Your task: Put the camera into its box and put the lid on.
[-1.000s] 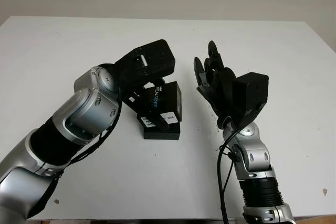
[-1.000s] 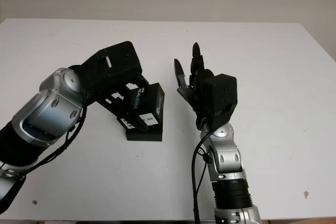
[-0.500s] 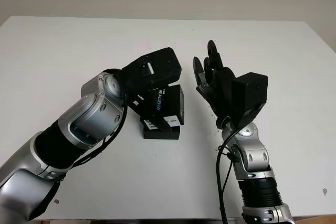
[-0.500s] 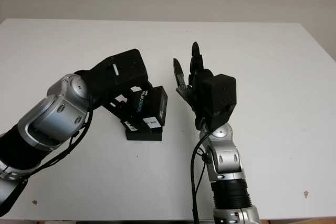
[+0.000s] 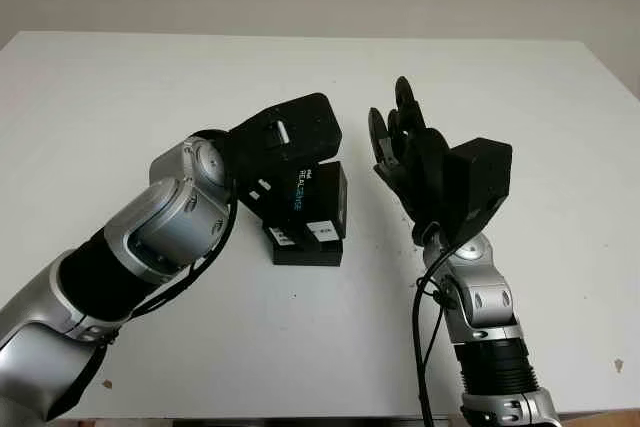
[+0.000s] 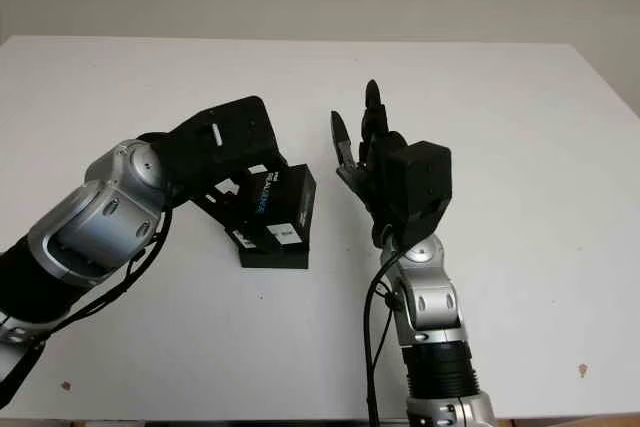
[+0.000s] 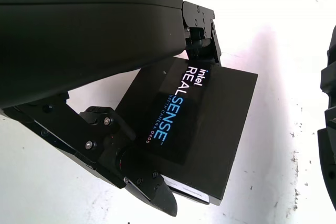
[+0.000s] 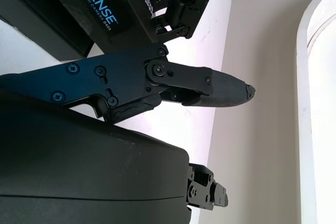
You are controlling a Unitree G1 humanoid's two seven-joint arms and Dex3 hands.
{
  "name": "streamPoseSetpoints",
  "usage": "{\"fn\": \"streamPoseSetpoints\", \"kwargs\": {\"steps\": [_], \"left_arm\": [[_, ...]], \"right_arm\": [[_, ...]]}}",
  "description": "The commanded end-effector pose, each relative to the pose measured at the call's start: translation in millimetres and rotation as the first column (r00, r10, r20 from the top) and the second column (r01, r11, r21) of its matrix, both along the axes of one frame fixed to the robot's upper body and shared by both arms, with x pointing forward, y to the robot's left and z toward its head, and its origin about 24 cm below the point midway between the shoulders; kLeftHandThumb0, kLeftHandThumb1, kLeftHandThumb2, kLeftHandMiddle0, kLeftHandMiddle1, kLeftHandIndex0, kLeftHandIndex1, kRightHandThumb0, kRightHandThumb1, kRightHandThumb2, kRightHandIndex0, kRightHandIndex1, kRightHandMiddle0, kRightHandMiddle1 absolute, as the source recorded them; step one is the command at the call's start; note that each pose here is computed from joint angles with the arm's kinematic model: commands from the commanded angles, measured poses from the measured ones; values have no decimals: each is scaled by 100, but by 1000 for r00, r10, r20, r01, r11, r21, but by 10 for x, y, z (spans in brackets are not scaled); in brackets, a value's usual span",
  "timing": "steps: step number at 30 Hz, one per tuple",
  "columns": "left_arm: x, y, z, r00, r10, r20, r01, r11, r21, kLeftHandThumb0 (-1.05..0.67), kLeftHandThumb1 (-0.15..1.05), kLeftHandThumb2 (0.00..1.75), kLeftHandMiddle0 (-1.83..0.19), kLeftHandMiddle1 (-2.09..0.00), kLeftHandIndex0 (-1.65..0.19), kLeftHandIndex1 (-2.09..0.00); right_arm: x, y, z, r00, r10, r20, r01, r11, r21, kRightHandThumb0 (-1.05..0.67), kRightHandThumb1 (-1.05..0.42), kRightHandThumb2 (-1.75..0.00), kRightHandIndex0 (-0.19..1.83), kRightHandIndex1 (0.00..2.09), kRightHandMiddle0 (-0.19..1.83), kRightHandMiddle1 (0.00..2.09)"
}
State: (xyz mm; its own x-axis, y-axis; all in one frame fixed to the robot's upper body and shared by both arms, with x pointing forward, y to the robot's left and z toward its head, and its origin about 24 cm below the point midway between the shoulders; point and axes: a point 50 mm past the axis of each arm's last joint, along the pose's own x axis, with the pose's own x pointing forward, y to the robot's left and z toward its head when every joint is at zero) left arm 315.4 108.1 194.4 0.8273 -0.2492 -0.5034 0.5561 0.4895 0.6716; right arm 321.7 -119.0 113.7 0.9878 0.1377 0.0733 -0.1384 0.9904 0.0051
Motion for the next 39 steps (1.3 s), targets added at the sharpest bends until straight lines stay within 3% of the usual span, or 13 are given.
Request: {"fn": "streamPoseSetpoints", "kwargs": {"steps": [1, 20, 39], "left_arm": [[-5, 21, 14, 1000, -1, -1, 1, 1000, 8, -13, 98, 6, -58, -177, -21, -179], [-21, 167, -45, 999, 18, -31, -18, 1000, 22, -14, 99, 6, -53, -176, -23, -179], [-25, 111, -110, 1000, 0, -15, 1, 1000, 25, -15, 99, 5, -52, -176, -18, -179]], "right_arm": [[15, 16, 34, 1000, 5, 16, -5, 1000, 4, -68, -105, -53, -17, 5, -16, 5], [18, 11, 29, 1000, 9, 7, -9, 1000, -3, -68, -105, -53, -17, 5, -17, 5], [15, 14, 10, 1000, 2, 7, -2, 1000, -7, -68, -105, -54, -17, 5, -17, 5]]}}
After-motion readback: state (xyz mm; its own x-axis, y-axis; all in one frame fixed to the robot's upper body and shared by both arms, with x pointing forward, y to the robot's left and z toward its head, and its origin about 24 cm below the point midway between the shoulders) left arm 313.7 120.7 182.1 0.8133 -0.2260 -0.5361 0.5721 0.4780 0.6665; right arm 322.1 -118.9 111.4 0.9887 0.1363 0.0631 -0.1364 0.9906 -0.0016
